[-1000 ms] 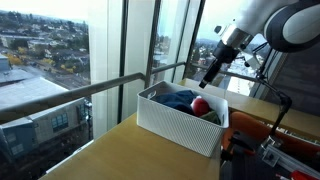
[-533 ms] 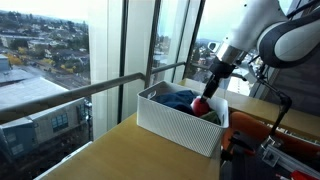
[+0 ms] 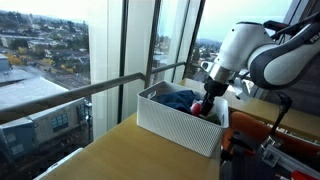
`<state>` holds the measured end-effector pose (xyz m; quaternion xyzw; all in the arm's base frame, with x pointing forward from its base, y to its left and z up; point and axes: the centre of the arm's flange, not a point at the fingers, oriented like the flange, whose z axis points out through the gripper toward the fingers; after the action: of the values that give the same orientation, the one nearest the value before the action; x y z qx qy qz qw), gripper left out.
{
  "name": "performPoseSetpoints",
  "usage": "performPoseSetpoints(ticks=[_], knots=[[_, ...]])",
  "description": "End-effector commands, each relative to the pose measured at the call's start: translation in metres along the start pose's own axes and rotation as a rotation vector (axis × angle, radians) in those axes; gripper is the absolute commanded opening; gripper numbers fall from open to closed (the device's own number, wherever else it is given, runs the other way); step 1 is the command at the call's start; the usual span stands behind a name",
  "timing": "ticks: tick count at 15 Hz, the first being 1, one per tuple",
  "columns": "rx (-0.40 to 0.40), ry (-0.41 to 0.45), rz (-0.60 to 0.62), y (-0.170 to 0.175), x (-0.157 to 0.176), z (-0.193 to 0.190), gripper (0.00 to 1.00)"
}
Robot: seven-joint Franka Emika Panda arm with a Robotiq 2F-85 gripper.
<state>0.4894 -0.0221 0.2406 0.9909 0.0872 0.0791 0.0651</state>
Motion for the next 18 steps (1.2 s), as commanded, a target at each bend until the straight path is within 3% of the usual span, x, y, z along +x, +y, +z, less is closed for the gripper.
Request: performPoseSetpoints(ticks=[1,9,13,18], knots=[[0.001,0.001,-0.010,-0.006,0.001,0.018,0.58],[-0.011,0.013,-0.001,0.001,0.001,0.003,0.00],[-0.034,0.075,-0.016,-0.005,0.010,-0.049,0.02],[-0.066,0.195,-0.105,-0.066,0.038,-0.122,0.03]])
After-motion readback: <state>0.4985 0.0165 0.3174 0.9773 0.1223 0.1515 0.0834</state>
